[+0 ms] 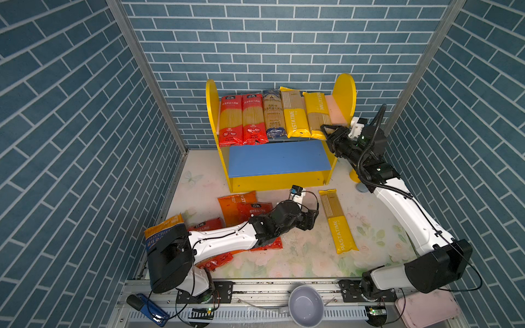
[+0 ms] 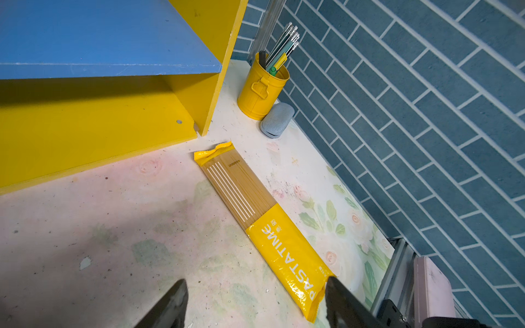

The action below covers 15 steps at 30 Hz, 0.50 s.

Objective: Place and organize the pasta boxes and bags onto the shelf

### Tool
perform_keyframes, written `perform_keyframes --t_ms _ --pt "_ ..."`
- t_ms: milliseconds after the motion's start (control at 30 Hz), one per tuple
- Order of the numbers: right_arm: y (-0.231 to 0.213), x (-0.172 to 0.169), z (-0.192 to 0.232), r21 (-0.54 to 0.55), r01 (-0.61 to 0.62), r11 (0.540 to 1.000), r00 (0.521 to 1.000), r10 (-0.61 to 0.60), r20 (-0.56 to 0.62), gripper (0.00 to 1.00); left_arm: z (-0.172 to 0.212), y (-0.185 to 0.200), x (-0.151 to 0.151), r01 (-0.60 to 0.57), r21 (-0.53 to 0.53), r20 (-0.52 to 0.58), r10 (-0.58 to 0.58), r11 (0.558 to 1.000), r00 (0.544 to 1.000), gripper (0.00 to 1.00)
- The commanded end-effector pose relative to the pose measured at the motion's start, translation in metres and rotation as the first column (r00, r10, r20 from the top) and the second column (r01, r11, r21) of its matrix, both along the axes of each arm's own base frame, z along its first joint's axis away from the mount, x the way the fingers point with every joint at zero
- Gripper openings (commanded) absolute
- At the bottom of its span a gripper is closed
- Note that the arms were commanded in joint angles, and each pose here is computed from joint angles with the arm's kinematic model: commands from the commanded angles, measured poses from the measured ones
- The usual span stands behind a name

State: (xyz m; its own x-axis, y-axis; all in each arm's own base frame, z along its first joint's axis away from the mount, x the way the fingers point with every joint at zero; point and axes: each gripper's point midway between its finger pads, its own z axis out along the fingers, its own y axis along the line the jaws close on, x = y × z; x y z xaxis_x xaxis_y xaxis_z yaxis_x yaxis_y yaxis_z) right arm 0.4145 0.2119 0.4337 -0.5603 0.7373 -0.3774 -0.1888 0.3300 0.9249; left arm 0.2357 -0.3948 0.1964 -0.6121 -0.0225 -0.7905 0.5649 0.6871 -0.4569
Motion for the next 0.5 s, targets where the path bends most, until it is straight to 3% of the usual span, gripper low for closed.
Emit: perform_keyframes --t_ms 0,233,467 --pt "0.012 -0.002 0.001 -0.017 -0.061 0.998 0.998 0.060 -0.028 0.25 0.006 0.004 0.000 -0.011 -0.019 0.013 0.012 1.000 1.000 0.77" --pt "0.040 -0.008 -0.001 -0.006 -0.175 0.985 0.982 0.174 -0.077 0.06 0.007 0.001 0.000 -0.001 -0.025 0.013 0.001 1.000 1.000 0.77" --pt "0.070 -0.012 0.005 0.053 -0.249 0.967 0.964 0.253 -0.081 0.00 0.006 0.003 -0.001 -0.003 -0.021 0.014 0.003 1.000 1.000 0.77"
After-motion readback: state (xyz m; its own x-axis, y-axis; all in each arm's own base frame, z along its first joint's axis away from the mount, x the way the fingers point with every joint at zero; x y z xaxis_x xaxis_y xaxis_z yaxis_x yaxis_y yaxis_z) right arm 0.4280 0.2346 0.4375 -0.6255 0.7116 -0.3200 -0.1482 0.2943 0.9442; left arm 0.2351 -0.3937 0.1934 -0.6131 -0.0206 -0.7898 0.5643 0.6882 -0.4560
